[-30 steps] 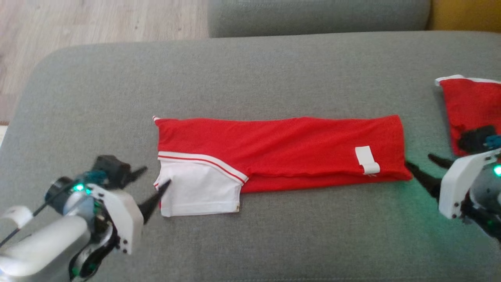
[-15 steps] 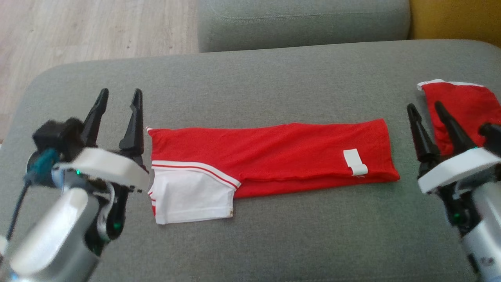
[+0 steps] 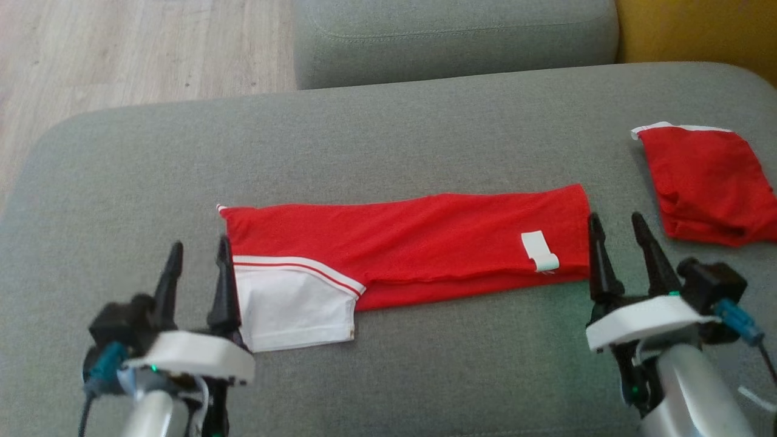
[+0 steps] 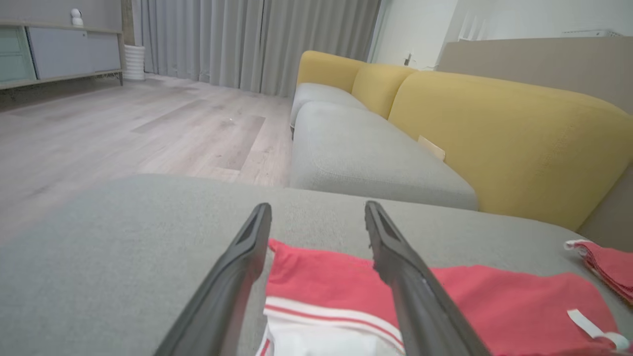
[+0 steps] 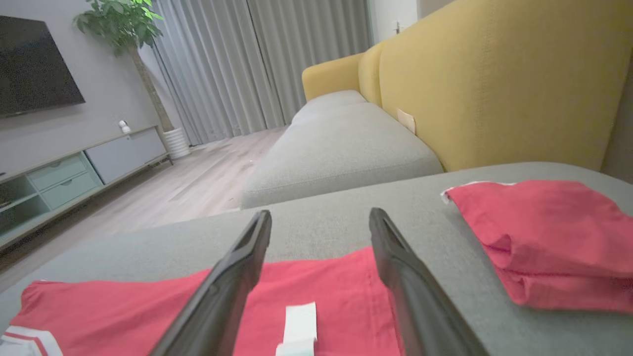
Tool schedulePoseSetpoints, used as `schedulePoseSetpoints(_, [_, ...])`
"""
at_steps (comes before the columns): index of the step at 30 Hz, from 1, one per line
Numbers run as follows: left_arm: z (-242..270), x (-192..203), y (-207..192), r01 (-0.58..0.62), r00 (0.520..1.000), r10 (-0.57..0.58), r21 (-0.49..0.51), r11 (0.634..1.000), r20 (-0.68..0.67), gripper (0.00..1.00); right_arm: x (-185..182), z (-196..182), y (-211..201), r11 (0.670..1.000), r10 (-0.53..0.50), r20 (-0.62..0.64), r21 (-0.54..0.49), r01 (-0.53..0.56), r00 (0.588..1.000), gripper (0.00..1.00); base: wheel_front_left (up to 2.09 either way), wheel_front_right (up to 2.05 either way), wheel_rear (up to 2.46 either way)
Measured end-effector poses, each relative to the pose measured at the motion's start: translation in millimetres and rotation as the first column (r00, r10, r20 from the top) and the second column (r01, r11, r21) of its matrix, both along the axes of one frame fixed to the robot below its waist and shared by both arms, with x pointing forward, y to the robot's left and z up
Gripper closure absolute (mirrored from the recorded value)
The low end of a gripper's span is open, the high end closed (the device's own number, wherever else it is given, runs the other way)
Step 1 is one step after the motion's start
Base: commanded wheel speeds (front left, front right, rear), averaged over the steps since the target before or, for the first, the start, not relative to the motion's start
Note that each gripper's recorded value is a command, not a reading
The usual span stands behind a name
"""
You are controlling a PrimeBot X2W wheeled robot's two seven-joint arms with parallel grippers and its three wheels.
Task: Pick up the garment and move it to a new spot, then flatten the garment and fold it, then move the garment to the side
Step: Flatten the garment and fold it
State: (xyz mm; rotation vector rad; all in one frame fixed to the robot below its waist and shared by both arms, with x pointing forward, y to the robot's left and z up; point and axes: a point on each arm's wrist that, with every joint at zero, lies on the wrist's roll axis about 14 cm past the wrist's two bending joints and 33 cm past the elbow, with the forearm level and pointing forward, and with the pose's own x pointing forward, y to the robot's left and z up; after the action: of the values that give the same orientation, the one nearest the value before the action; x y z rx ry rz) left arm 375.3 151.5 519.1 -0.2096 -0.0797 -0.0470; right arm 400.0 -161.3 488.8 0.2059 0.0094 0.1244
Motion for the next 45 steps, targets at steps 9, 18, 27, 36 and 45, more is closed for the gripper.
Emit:
schedulePoseSetpoints(9, [-18.8, -0.4, 1.1, 0.025, 0.999, -0.025, 0.018, 1.0, -0.032, 0.0, 6.4, -8.1, -4.1, 0.999, -0.034, -0.014, -0.006, 0.034, 0.999, 0.0, 0.0, 0.0, 0.0])
schedulePoseSetpoints(18, [-23.6, 11.5, 0.6, 0.041, 0.999, -0.04, 0.02, 0.999, -0.036, 0.0, 21.9, -72.1, -20.7, 0.995, -0.095, -0.257, -0.011, 0.096, 0.962, 0.0, 0.0, 0.0, 0.0])
schedulePoseSetpoints(27, [-47.9, 11.2, 12.8, 0.019, 0.994, -0.015, 0.037, 0.999, -0.108, 0.0, 28.6, -117.8, -25.3, 0.993, -0.12, -0.423, -0.035, 0.117, 0.898, 0.0, 0.0, 0.0, 0.0])
schedulePoseSetpoints(36, [-52.4, 13.9, 15.2, 0.014, 0.993, -0.008, 0.044, 0.999, -0.121, 0.0, 31.2, -128.3, -14.1, 0.995, -0.089, -0.472, -0.012, 0.095, 0.877, 1.0, 0.0, 0.0, 0.0])
schedulePoseSetpoints(45, [-46.6, 15.9, 6.3, 0.043, 0.994, -0.038, 0.039, 0.998, -0.103, 0.0, 22.5, -124.1, -33.6, 0.985, -0.155, -0.447, -0.004, 0.171, 0.881, 1.0, 0.0, 0.0, 0.0])
